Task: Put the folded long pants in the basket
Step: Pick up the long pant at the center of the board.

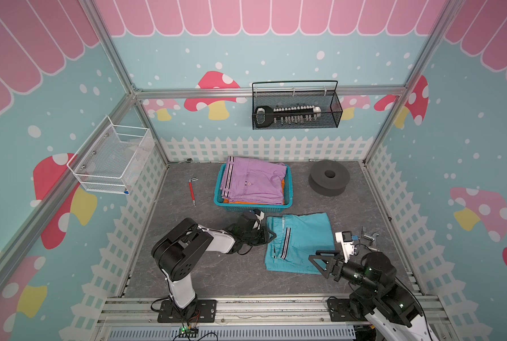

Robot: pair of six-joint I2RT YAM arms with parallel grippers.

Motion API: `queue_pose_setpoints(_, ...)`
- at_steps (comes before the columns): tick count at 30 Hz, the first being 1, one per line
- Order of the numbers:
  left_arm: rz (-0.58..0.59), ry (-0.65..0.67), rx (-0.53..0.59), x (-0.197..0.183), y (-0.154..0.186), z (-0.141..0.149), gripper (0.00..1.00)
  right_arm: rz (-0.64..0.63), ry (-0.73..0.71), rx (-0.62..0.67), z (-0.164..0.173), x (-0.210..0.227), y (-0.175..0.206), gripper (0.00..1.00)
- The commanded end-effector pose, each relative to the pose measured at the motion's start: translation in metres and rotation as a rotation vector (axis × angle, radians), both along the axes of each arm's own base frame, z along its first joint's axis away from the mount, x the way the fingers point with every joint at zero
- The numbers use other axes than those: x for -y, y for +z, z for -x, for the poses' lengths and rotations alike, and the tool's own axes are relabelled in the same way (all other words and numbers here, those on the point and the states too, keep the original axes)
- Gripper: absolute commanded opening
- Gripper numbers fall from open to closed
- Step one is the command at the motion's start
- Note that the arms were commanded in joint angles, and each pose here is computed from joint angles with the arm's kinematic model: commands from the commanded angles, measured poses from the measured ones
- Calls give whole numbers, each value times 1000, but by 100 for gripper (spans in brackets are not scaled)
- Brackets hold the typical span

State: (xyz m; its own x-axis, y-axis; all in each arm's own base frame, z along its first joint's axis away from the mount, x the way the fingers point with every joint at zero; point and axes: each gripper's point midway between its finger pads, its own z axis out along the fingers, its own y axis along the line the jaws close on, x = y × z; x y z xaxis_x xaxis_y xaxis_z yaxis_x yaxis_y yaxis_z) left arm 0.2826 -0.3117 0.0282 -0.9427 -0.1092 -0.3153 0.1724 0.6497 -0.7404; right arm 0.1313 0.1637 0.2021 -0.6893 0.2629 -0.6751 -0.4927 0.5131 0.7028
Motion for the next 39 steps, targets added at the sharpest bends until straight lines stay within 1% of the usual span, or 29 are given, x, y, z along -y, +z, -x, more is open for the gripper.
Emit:
queue_pose_setpoints(1,-25,-16,3,-4,-2,7,8,82,-33,-28,-8,3,-21,79)
queue_pose_setpoints(2,-25,-16,7,-5,-1,7,0,84,-44,-32,-13,3,-24,80)
queue_pose_setpoints(7,-27,8,33,-23,10,8,0,62,-89,-35,-35,-4,-33,80)
queue_pose_setpoints(10,-21,43,61,-45,19,10,0,18,-147,-18,-49,-3,-37,80)
queue_pose_setpoints(12,-18,68,80,-59,23,11,0,-3,-205,16,-63,0,-41,81)
queue_pose_setpoints(15,-25,85,92,-72,28,13,0,71,-319,35,-83,13,-48,81)
queue_pose_setpoints(19,-40,123,110,-87,32,19,0,122,-382,64,-98,19,-53,81)
queue_pose_setpoints(22,-57,179,146,-101,38,20,0,177,-418,43,-104,25,-71,81)
queue_pose_setpoints(25,-66,194,165,-107,43,20,0,186,-406,25,-105,22,-91,83)
queue_pose_setpoints(27,-67,197,169,-108,45,20,0,216,-397,-1,-104,22,-108,84)
queue_pose_setpoints(30,-78,205,170,-110,43,19,0,264,-384,-32,-108,19,-118,85)
queue_pose_setpoints(33,-80,201,161,-110,41,20,0,276,-347,-57,-109,11,-129,85)
queue_pose_setpoints(34,-77,199,161,-109,42,20,0,274,-344,-53,-116,7,-125,85)
queue_pose_setpoints(39,-74,208,174,-112,46,20,0,320,-293,-94,-127,-7,-139,84)
